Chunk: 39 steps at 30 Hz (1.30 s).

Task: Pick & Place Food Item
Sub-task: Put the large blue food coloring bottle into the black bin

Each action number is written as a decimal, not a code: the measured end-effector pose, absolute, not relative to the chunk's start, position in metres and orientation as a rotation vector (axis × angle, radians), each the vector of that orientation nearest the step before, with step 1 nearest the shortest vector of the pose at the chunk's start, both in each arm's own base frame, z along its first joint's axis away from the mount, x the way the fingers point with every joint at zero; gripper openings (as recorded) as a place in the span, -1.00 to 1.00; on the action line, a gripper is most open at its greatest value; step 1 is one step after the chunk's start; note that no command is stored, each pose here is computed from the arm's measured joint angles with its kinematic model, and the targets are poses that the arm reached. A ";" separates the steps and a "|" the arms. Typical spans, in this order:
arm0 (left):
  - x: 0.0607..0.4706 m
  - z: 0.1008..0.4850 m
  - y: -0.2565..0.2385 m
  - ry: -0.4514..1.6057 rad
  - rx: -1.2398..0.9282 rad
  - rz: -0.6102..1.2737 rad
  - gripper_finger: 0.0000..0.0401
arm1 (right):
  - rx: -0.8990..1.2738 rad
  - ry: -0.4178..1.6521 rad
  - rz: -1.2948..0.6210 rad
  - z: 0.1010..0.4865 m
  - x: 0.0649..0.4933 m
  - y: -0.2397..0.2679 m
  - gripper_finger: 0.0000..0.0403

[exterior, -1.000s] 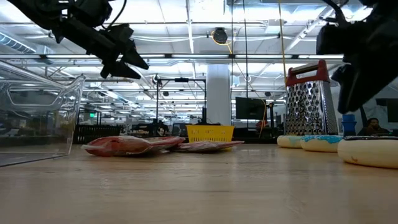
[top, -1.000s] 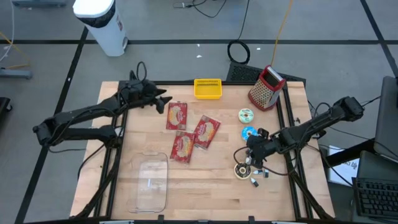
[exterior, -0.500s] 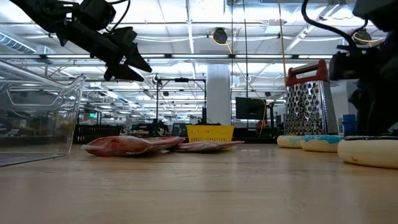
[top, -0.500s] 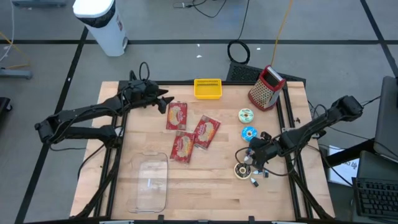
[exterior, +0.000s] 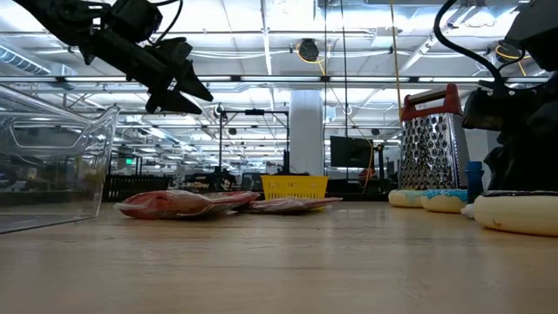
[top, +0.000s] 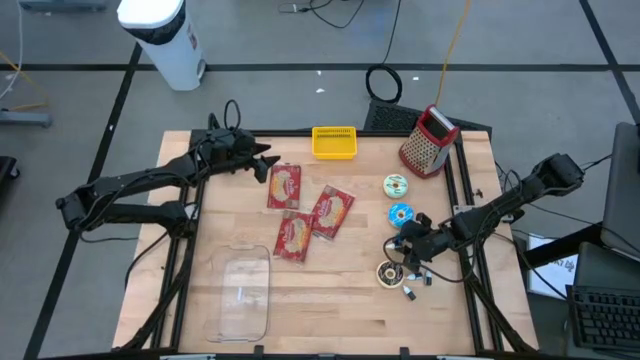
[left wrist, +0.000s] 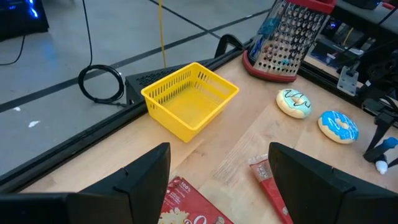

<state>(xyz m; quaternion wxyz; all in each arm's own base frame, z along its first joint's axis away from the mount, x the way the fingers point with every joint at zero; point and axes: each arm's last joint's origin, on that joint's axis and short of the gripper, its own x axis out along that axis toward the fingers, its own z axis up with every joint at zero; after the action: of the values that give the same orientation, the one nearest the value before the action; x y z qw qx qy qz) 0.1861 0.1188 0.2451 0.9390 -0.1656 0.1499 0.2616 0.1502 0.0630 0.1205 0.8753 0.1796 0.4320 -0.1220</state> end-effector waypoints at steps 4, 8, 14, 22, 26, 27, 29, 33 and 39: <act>0.186 0.245 0.119 0.306 -0.339 0.534 0.36 | 0.333 0.853 -0.241 0.123 0.153 0.064 -0.10; 0.186 0.245 0.119 0.306 -0.339 0.534 0.36 | 0.285 0.806 -0.277 0.124 0.155 0.062 -0.10; 0.186 0.245 0.119 0.307 -0.339 0.534 0.36 | 0.277 0.778 -0.302 0.126 0.158 0.059 -0.10; 0.186 0.245 0.119 0.310 -0.336 0.534 0.36 | 0.278 0.779 -0.304 0.126 0.158 0.059 -0.18; 0.186 0.245 0.119 0.310 -0.335 0.534 0.36 | 0.278 0.779 -0.304 0.126 0.158 0.059 -0.38; 0.186 0.245 0.119 0.310 -0.335 0.534 0.36 | 0.278 0.779 -0.303 0.126 0.158 0.059 -0.45; 0.186 0.245 0.119 0.310 -0.335 0.534 0.36 | 0.279 0.781 -0.302 0.126 0.158 0.059 -0.57; 0.186 0.245 0.119 0.309 -0.338 0.534 0.36 | 0.281 0.778 -0.300 0.126 0.158 0.059 -0.76; 0.189 0.246 0.115 0.291 -0.345 0.513 0.36 | 0.275 0.697 -0.260 0.132 0.165 0.060 -0.78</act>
<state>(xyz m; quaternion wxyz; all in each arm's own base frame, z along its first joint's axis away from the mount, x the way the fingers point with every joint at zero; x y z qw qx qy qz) 0.1891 0.1150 0.2464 0.9421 -0.1692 0.1428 0.2517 0.1651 0.0602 0.1320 0.9224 0.1339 0.3395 -0.1264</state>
